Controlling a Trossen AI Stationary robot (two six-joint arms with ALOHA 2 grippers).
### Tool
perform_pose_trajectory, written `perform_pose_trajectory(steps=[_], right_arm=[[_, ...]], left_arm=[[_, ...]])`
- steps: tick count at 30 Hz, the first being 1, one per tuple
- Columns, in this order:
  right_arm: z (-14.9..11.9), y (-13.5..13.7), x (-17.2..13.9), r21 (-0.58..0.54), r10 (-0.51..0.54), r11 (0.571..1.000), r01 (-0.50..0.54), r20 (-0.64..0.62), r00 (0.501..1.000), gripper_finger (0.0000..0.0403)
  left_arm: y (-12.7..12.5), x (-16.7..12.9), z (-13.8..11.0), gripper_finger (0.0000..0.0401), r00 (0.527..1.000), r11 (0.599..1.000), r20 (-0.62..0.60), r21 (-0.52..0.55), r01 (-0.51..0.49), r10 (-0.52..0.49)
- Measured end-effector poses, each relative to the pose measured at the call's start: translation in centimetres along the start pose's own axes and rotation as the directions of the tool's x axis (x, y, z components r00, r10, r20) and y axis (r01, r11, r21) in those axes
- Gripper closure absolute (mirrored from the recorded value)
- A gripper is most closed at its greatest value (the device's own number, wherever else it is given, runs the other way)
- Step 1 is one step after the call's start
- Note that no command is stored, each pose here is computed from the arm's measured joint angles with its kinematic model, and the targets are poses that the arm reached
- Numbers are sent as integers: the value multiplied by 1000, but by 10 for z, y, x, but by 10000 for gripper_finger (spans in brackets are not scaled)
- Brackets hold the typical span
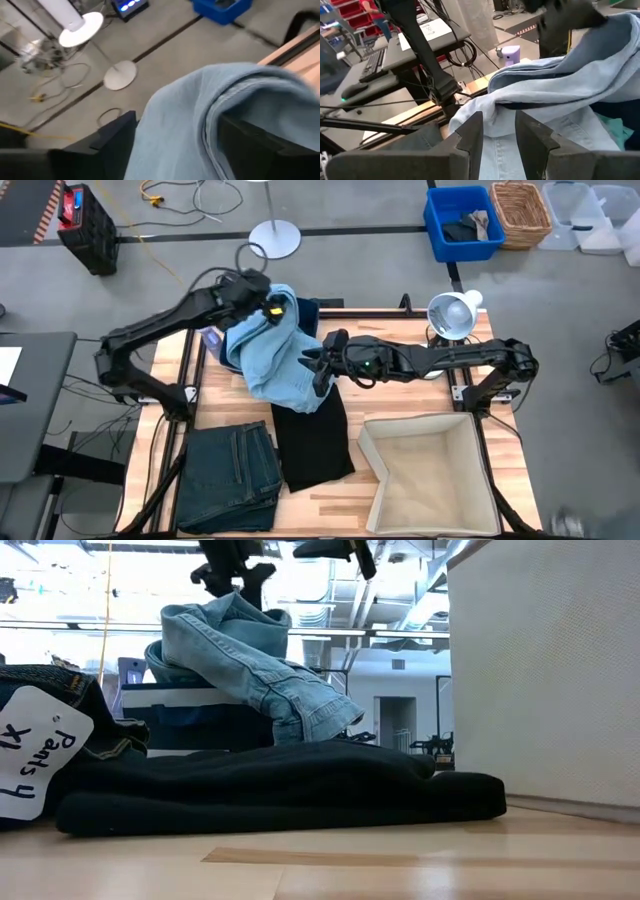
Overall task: Sort clothes
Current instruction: Put the gray pants into the blue bin
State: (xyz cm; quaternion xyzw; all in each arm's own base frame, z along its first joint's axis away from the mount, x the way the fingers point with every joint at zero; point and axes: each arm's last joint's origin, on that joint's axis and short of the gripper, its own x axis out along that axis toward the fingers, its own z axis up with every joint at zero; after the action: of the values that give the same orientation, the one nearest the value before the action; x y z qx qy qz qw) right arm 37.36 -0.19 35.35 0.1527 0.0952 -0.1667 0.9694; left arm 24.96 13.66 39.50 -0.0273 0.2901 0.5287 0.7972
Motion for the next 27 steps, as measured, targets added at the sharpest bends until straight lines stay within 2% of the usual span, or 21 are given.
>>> perform_pose_trajectory(steps=[6,11,14,17,20,22,27], right_arm=[[-5,-5,8,-98,-23,995,21,-20,1000,262],[-13,-10,19,-112,-52,993,44,-62,997,208],[-19,-10,27,-125,-63,991,51,-93,994,167],[-26,-11,33,-210,-88,976,56,-147,985,140],[-30,-8,32,-333,-114,942,43,-199,973,133],[-27,-3,34,-405,-109,914,29,-177,978,133],[-24,8,46,-597,-118,802,-6,-169,978,133]], left_arm=[[21,-31,3,114,997,994,63,-92,53,-48],[35,-58,3,114,988,977,128,-185,108,-85],[39,-72,0,115,976,965,149,-185,188,-161],[36,-78,-6,124,958,950,99,-137,279,-268],[27,-73,-18,135,951,950,-36,-75,302,-306],[19,-69,-24,139,946,953,-114,-47,300,-304],[3,-71,-28,141,930,940,-137,-48,338,-341]])
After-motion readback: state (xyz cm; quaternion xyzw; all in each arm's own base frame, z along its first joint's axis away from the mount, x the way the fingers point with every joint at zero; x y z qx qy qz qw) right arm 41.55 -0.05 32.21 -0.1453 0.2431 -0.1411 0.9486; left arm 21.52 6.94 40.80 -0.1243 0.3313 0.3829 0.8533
